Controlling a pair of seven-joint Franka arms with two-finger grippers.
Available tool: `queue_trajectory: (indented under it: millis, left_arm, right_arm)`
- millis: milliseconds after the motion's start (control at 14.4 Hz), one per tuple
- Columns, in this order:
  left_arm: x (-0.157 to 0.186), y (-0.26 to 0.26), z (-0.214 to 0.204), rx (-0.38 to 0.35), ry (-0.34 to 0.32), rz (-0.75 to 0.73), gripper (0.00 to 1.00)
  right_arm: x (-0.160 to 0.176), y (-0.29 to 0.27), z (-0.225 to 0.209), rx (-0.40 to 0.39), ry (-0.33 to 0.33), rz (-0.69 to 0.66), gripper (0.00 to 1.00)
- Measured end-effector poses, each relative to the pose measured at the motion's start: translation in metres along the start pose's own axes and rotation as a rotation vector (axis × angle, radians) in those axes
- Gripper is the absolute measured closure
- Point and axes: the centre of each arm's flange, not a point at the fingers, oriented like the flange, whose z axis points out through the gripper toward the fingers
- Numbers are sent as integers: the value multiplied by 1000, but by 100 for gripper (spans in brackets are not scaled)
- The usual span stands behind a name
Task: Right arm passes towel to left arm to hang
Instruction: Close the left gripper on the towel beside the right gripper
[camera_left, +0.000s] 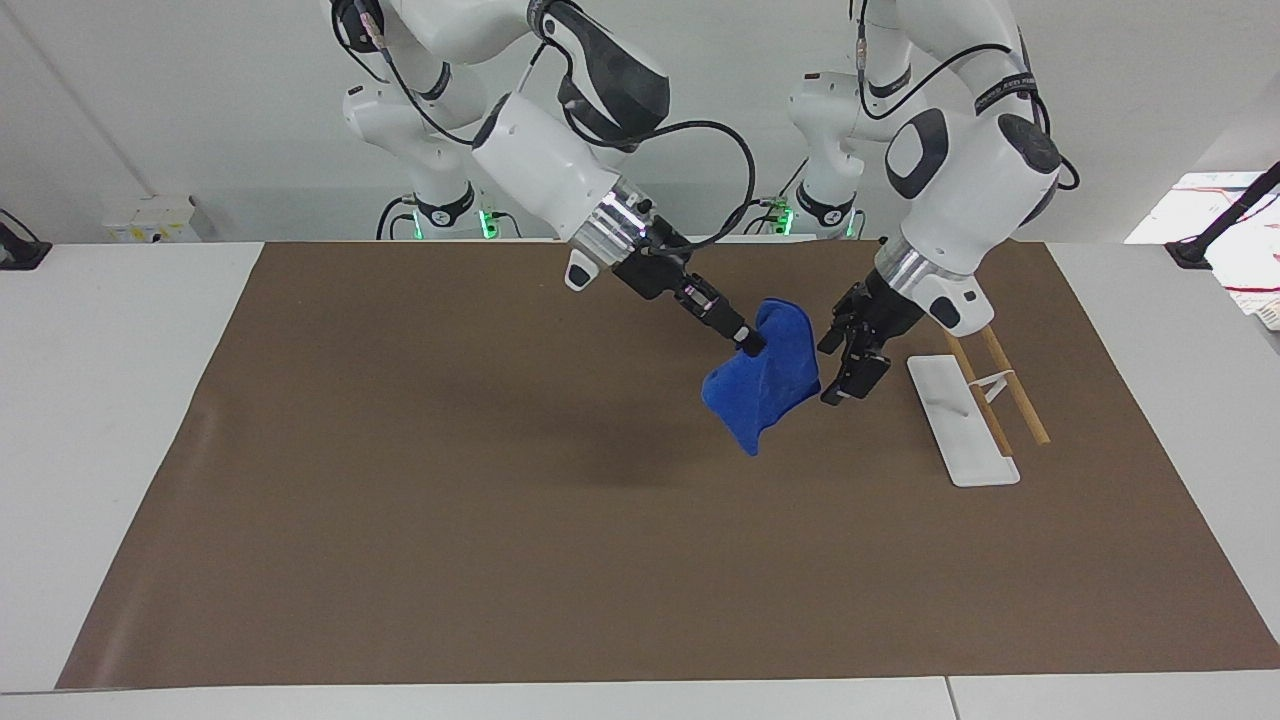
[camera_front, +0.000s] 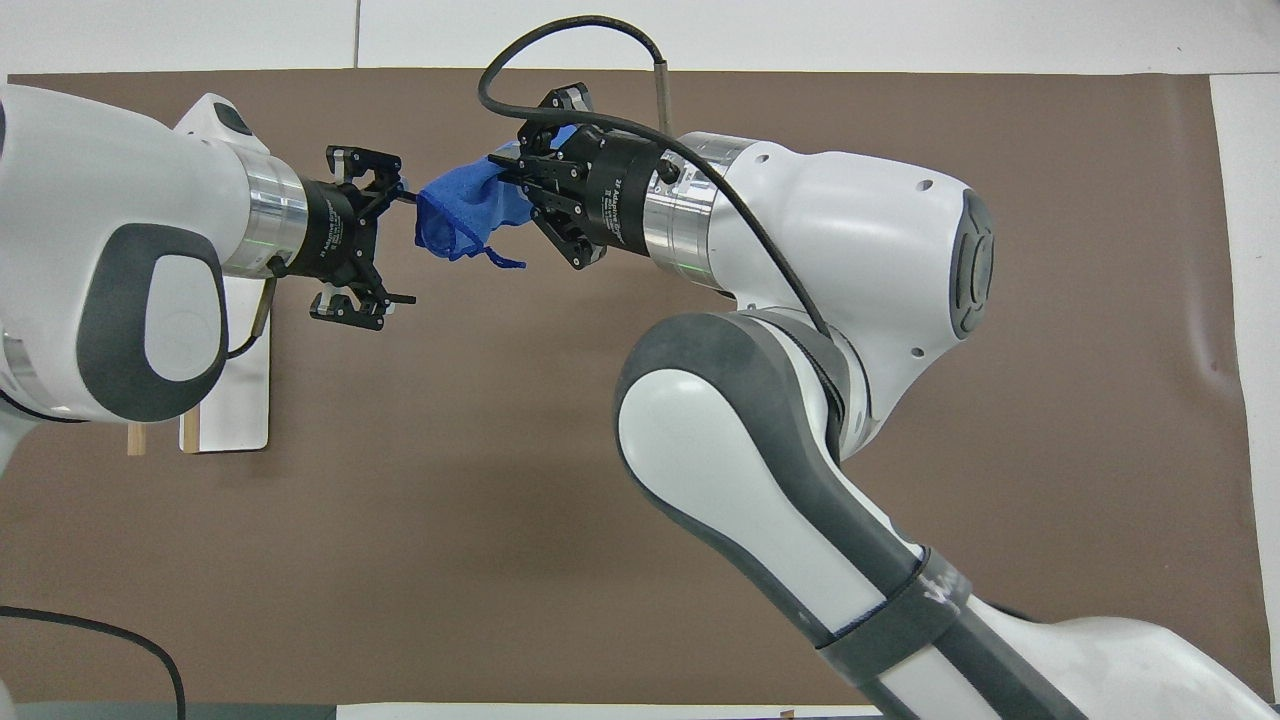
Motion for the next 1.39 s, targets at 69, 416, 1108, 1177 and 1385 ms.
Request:
queue_trajectory:
  millis: [69,416,1108,1177,1385]
  left_arm:
    - [-1,3,6,-11,-11,-43,0]
    - [1,10,6,-67,-51,-171,30]
    - [2,17,-5,-121,-57,-214,97]
    - [4,17,-5,-122,-56,-216,97]
    - [8,18,-7,-126,-53,-220,97]
  right_arm:
    - [0,0,0,0,0,0,94]
    - [0,0,0,0,0,0,94]
    - [0,0,0,-1,0,0,94]
    - [0,0,0,-1,0,0,94]
    - [0,0,1,-1,0,0,94]
